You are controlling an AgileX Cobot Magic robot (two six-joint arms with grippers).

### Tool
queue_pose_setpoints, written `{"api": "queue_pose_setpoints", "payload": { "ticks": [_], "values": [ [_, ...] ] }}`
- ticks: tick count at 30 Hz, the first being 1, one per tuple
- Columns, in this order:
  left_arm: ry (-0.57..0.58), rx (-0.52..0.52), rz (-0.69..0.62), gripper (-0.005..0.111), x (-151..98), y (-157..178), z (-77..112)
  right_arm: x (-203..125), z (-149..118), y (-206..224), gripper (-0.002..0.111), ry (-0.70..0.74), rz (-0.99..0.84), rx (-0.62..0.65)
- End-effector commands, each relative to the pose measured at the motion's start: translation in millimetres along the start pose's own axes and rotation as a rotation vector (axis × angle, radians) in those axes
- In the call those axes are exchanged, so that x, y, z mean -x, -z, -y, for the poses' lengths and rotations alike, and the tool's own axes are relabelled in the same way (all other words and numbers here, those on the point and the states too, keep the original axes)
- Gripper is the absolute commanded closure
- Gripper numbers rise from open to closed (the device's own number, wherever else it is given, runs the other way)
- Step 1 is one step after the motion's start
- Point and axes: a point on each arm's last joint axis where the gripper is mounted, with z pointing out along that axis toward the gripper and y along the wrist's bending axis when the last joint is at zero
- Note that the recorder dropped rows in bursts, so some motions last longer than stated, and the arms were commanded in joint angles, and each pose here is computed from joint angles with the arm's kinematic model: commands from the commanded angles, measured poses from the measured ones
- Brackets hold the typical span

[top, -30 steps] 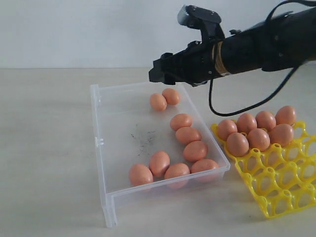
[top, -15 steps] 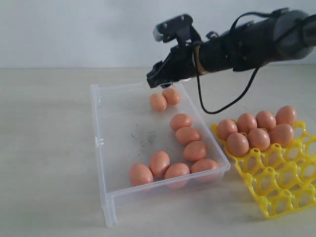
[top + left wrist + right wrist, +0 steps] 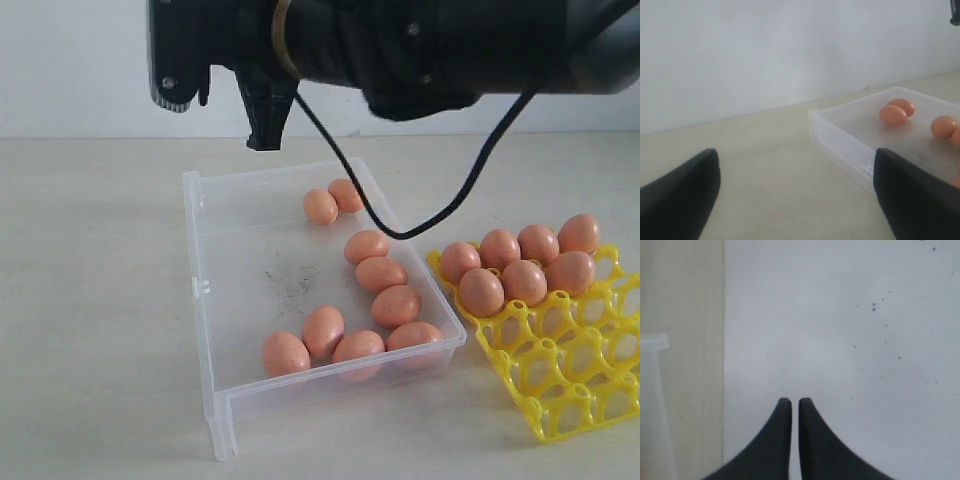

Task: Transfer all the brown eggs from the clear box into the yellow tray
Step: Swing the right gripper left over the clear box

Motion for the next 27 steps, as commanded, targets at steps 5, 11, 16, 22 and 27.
{"api": "queue_pose_setpoints", "payload": {
  "ticks": [5, 11, 16, 22, 27],
  "values": [
    [0.014, -0.004, 0.008, 0.029, 0, 0, 0.3, -44, 33, -3, 0.108, -0.974, -0.291, -0.318],
    [0.014, -0.004, 0.008, 0.029, 0, 0, 0.3, -79, 39, -24, 0.108, -1.873, 0.077, 0.055],
    [0.014, -0.004, 0.008, 0.029, 0, 0, 0.3, -88, 31, -40, 0.108, -1.791, 0.192, 0.199],
    [0.014, -0.004, 0.008, 0.029, 0, 0, 0.3, -30, 14, -28, 0.109, -0.642, 0.238, 0.234],
    [0.014, -0.004, 0.008, 0.029, 0, 0, 0.3, 10, 2, -28, 0.109, 0.085, -0.080, -0.069]
  ]
}}
